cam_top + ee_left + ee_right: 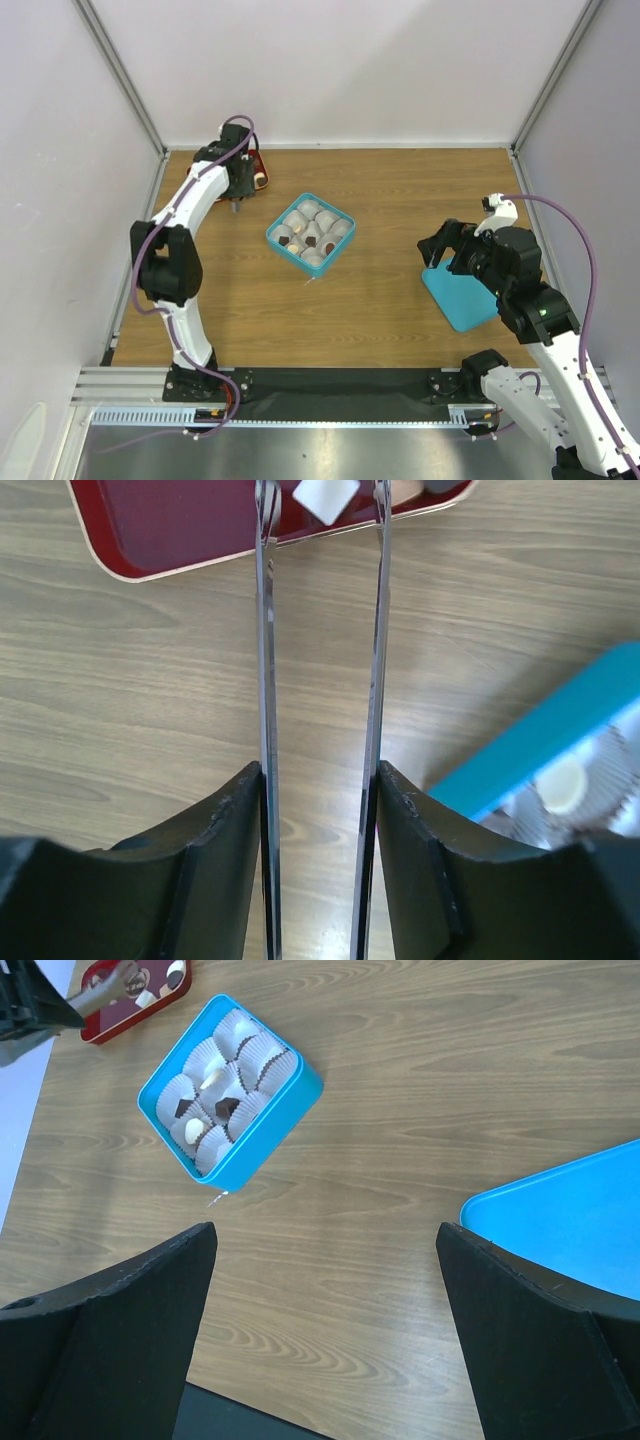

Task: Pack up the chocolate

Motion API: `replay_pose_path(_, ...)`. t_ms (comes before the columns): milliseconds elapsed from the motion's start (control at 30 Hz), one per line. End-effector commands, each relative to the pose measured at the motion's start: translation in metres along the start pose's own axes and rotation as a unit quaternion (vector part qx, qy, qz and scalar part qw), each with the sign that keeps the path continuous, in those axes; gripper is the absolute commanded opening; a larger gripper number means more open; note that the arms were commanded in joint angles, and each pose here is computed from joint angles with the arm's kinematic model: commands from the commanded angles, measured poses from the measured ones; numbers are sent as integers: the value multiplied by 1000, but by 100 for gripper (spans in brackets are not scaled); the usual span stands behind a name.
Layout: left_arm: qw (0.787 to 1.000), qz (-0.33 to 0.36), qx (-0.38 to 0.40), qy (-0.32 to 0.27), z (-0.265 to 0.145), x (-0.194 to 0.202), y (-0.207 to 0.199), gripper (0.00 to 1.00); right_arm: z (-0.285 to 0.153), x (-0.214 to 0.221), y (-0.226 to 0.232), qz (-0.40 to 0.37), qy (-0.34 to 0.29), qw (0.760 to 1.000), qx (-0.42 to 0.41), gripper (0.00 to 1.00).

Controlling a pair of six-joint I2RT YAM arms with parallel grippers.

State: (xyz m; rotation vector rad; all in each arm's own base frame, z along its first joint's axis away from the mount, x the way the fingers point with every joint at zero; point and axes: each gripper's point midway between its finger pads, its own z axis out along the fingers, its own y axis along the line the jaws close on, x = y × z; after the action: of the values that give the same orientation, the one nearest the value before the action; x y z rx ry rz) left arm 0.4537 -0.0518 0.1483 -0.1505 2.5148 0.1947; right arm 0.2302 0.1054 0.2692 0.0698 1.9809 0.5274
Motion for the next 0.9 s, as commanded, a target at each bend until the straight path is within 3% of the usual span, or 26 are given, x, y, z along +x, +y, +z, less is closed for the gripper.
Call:
replay_pose_path(0, 999, -24, -10, -29, 1, -27, 7, 52, -1, -11, 2, -9, -21, 1000, -6, 99)
replay_pose_path(333, 1000, -20, -12, 1, 36, -21, 4, 52, 3, -10, 0, -14, -19, 1000, 0, 100)
replay_pose_path(867, 999, -22, -27, 22, 51, -2, 16, 50, 12, -10, 0, -12, -14, 1000, 2, 99)
